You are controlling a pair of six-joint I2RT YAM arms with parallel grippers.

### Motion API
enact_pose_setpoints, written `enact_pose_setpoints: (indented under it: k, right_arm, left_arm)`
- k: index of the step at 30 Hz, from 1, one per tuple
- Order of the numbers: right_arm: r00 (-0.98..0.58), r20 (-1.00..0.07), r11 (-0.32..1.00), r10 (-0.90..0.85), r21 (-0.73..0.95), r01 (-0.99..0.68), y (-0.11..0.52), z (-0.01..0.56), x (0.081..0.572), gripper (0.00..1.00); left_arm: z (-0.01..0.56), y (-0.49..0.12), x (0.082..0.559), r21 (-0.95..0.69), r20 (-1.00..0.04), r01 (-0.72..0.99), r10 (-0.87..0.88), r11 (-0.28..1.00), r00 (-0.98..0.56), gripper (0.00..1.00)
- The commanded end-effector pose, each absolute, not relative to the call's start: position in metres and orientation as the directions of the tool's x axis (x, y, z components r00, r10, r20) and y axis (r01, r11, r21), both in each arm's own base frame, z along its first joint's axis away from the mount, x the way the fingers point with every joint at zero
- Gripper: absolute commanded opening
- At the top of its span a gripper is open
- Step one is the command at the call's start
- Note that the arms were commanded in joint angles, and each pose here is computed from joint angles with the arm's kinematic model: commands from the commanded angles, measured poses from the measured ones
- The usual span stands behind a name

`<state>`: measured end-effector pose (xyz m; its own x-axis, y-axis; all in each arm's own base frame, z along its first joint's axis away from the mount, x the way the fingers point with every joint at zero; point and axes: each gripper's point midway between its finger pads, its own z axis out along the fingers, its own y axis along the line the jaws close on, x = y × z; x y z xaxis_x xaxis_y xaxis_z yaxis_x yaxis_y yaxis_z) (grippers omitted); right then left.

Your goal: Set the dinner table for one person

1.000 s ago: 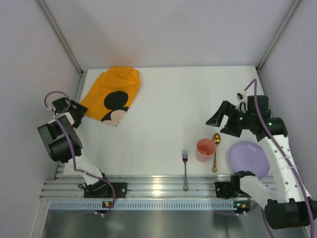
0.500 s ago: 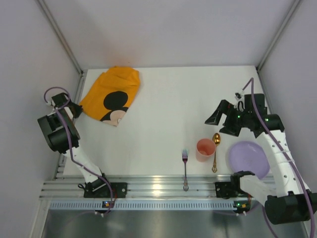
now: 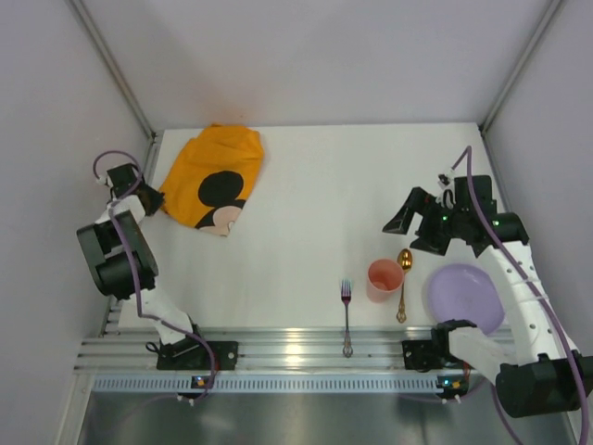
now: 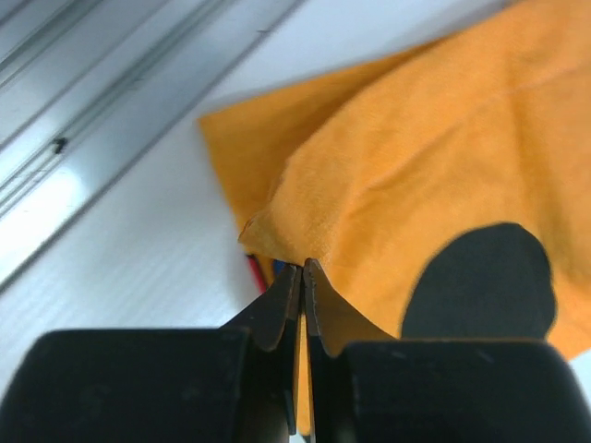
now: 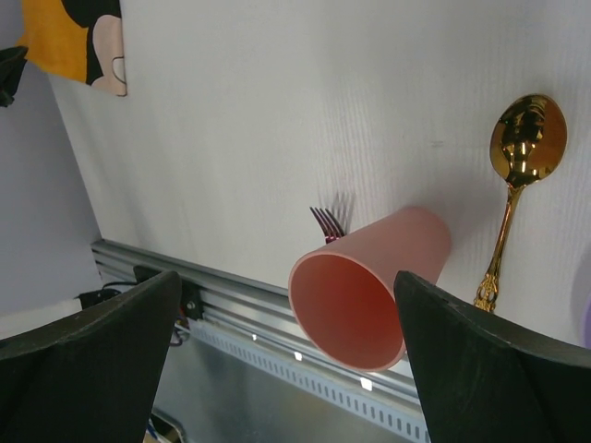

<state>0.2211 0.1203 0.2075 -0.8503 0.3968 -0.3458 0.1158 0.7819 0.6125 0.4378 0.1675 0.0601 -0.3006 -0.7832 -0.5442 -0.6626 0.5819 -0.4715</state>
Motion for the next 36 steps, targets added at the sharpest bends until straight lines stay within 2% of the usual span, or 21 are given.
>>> enact_pose_setpoints:
  k: [1, 3, 5, 7, 11, 17, 18, 19, 20, 22, 23, 24, 25, 26, 27, 31, 36]
  right_arm:
    - [-0.845, -0.373, 0.783, 0.382, 0.616, 0.082, 0.124, 0.210, 0.222, 1.00]
    - [-0.850, -0.371, 0.785, 0.374, 0.614, 0.077, 0.125, 0.208, 0.220, 1.00]
    - [-0.852, -0.374, 0.786, 0.367, 0.615, 0.068, 0.125, 0.208, 0.219, 1.00]
    - [-0.851, -0.376, 0.787, 0.366, 0.613, 0.068, 0.125, 0.208, 0.218, 1.00]
    - [-0.847, -0.388, 0.797, 0.364, 0.600, 0.068, 0.122, 0.208, 0.219, 1.00]
    - [-0.825, -0.432, 0.816, 0.364, 0.575, 0.058, 0.115, 0.213, 0.220, 1.00]
    - [-0.822, -0.440, 0.820, 0.362, 0.570, 0.056, 0.114, 0.213, 0.220, 1.00]
    - [-0.817, -0.448, 0.824, 0.363, 0.563, 0.058, 0.112, 0.212, 0.219, 1.00]
    - [-0.817, -0.450, 0.829, 0.361, 0.557, 0.059, 0.111, 0.210, 0.217, 1.00]
    - [-0.810, -0.461, 0.836, 0.364, 0.545, 0.066, 0.107, 0.207, 0.215, 1.00]
    - [-0.813, -0.454, 0.837, 0.365, 0.543, 0.073, 0.107, 0.202, 0.213, 1.00]
    - [-0.815, -0.451, 0.838, 0.364, 0.540, 0.075, 0.106, 0.200, 0.212, 1.00]
    - [-0.811, -0.456, 0.841, 0.365, 0.536, 0.077, 0.105, 0.200, 0.211, 1.00]
    - [-0.812, -0.455, 0.843, 0.366, 0.531, 0.082, 0.104, 0.198, 0.211, 1.00]
    - [-0.808, -0.462, 0.845, 0.366, 0.528, 0.082, 0.103, 0.198, 0.211, 1.00]
    - [-0.803, -0.469, 0.851, 0.367, 0.519, 0.086, 0.101, 0.198, 0.213, 1.00]
    - [-0.801, -0.481, 0.860, 0.357, 0.504, 0.080, 0.101, 0.196, 0.212, 1.00]
  left_arm:
    - [0.117, 0.154, 0.451, -0.420, -0.656, -0.603, -0.686, 0.678, -0.315, 0.08]
    - [0.133, 0.146, 0.460, -0.405, -0.686, -0.577, -0.653, 0.709, -0.321, 0.09]
    - [0.145, 0.142, 0.465, -0.376, -0.713, -0.575, -0.624, 0.726, -0.321, 0.04]
    - [0.152, 0.119, 0.475, -0.343, -0.735, -0.528, -0.572, 0.777, -0.364, 0.00]
    - [0.172, 0.053, 0.501, -0.298, -0.768, -0.408, -0.471, 0.863, -0.434, 0.00]
    - [0.196, -0.141, 0.511, -0.240, -0.807, -0.040, -0.222, 0.970, -0.547, 0.00]
    - [0.188, -0.197, 0.497, -0.201, -0.809, 0.074, -0.123, 0.977, -0.575, 0.00]
    - [0.197, -0.227, 0.492, -0.190, -0.820, 0.137, -0.080, 0.972, -0.566, 0.00]
    - [0.181, -0.282, 0.468, -0.169, -0.803, 0.247, 0.012, 0.954, -0.596, 0.00]
    - [0.186, -0.337, 0.449, -0.169, -0.811, 0.355, 0.075, 0.920, -0.580, 0.00]
    - [0.165, -0.377, 0.423, -0.135, -0.793, 0.421, 0.157, 0.897, -0.589, 0.00]
    - [0.160, -0.391, 0.411, -0.119, -0.780, 0.439, 0.190, 0.891, -0.596, 0.06]
    - [0.167, -0.407, 0.405, -0.123, -0.790, 0.458, 0.192, 0.881, -0.582, 0.26]
    - [0.160, -0.425, 0.391, -0.135, -0.781, 0.463, 0.194, 0.876, -0.594, 0.74]
    - [0.161, -0.430, 0.388, -0.150, -0.783, 0.456, 0.176, 0.877, -0.596, 0.99]
    - [0.173, -0.424, 0.390, -0.203, -0.779, 0.392, 0.095, 0.897, -0.620, 0.99]
    - [0.221, -0.381, 0.410, -0.254, -0.805, 0.260, -0.054, 0.931, -0.591, 0.99]
